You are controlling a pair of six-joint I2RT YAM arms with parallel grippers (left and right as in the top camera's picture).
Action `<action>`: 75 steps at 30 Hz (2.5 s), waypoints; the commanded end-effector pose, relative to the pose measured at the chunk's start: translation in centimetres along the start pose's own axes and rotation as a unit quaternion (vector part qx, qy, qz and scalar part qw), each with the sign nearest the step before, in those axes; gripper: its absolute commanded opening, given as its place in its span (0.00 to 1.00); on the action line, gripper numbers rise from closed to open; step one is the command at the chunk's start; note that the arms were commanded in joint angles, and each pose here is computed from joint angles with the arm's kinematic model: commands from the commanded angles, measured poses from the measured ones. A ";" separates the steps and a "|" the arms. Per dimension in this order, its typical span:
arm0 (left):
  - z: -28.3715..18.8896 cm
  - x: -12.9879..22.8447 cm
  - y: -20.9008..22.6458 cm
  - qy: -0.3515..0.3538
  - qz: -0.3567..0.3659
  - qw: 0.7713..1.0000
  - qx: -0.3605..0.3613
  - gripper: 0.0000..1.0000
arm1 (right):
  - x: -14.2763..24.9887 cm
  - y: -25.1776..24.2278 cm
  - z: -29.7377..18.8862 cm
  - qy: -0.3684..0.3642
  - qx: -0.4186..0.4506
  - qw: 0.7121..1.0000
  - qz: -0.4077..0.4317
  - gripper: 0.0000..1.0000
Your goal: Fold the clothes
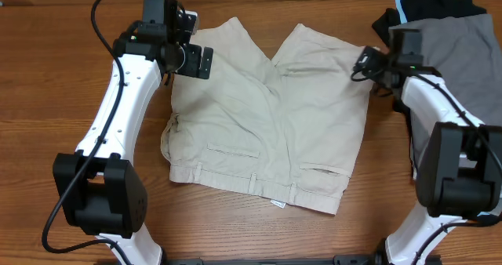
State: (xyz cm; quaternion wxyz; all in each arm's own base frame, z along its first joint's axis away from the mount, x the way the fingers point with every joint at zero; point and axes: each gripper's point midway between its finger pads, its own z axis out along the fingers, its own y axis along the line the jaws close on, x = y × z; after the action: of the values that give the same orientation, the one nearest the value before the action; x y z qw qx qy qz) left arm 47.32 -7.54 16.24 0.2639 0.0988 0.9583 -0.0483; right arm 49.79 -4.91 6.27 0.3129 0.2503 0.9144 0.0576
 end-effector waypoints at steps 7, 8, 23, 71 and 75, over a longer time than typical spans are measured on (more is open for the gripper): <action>0.5 0.0 -0.5 -0.002 0.003 1.000 0.010 1.00 | 0.8 1.2 3.6 0.018 -0.088 0.996 0.013 0.89; 0.5 -0.1 -0.5 -0.002 0.003 1.000 0.010 1.00 | 1.1 1.4 4.1 0.020 -0.094 0.995 0.012 0.87; 0.5 -0.2 -0.5 -0.005 0.003 1.000 0.010 1.00 | -5.4 7.1 4.7 -0.112 -0.241 0.964 0.022 0.33; 6.9 -12.3 -1.7 -0.174 0.108 0.977 0.055 0.95 | 7.4 8.1 -8.9 0.200 -0.094 0.973 -0.063 0.87; 11.4 -11.2 -3.1 -0.124 0.125 0.981 0.082 0.91 | 7.1 7.7 -8.9 0.199 -0.092 0.974 -0.059 0.88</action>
State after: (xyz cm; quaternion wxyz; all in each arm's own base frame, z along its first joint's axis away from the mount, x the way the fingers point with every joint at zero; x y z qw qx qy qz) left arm 60.93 -11.91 13.88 0.3861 0.1943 0.8977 -0.0857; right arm 42.81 6.45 11.89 0.1494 0.1408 0.9621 0.1796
